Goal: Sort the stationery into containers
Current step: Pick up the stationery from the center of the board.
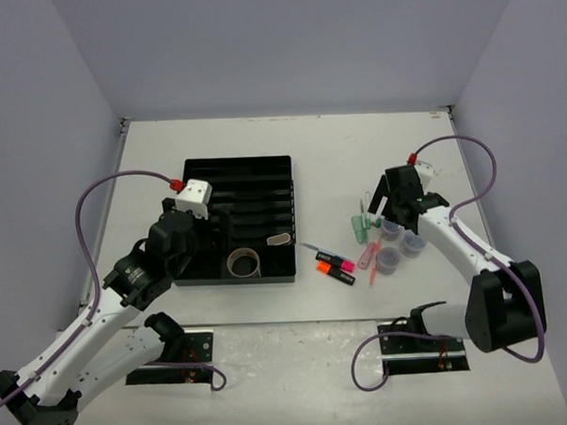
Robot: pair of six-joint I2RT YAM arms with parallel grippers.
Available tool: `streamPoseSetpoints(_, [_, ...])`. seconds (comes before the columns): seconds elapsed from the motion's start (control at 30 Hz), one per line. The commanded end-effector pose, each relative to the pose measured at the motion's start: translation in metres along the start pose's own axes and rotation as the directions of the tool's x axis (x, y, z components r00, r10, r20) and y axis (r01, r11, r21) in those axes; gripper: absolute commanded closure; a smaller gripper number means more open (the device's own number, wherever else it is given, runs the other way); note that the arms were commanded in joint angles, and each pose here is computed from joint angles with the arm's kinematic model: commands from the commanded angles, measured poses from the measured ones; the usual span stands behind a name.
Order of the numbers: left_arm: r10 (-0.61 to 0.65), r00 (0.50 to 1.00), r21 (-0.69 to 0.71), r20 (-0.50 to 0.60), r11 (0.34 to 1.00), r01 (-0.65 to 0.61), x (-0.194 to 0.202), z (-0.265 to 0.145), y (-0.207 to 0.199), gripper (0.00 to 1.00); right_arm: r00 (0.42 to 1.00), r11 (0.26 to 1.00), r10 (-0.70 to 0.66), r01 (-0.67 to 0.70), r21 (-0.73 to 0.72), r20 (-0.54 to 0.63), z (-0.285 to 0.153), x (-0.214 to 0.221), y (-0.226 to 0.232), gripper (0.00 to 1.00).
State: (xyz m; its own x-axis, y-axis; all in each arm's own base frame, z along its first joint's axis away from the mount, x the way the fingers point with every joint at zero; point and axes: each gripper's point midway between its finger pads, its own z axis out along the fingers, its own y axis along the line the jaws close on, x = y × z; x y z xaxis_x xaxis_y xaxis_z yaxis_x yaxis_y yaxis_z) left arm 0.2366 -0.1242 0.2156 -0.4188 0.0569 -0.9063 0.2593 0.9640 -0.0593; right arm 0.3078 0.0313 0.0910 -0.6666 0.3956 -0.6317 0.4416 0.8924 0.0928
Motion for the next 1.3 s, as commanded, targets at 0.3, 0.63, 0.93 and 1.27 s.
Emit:
streamPoseSetpoints(0.3, [-0.013,0.999,0.074,0.051,0.997,0.009,-0.011,-0.001,-0.012,0.0,0.992,0.999,0.002,-0.007,-0.036,-0.126,0.03,0.013,0.001,0.47])
streamPoseSetpoints(0.63, [-0.01,0.998,0.08,0.057,0.997,0.005,-0.012,-0.001,-0.013,0.0,1.0,0.999,0.005,-0.005,0.034,-0.022,0.003,-0.012,-0.017,0.69])
streamPoseSetpoints(0.93, [-0.028,0.998,0.013,0.062,1.0,0.027,-0.014,0.001,0.003,0.0,0.99,0.966,-0.111,0.129,-0.226,0.092,-0.058,-0.049,0.075,0.7])
streamPoseSetpoints(1.27, [-0.086,0.987,-0.115,0.133,0.988,0.101,-0.026,-0.008,0.035,0.0,0.931,0.702,-0.325,0.356,-0.617,0.168,-0.09,-0.047,0.301,0.71])
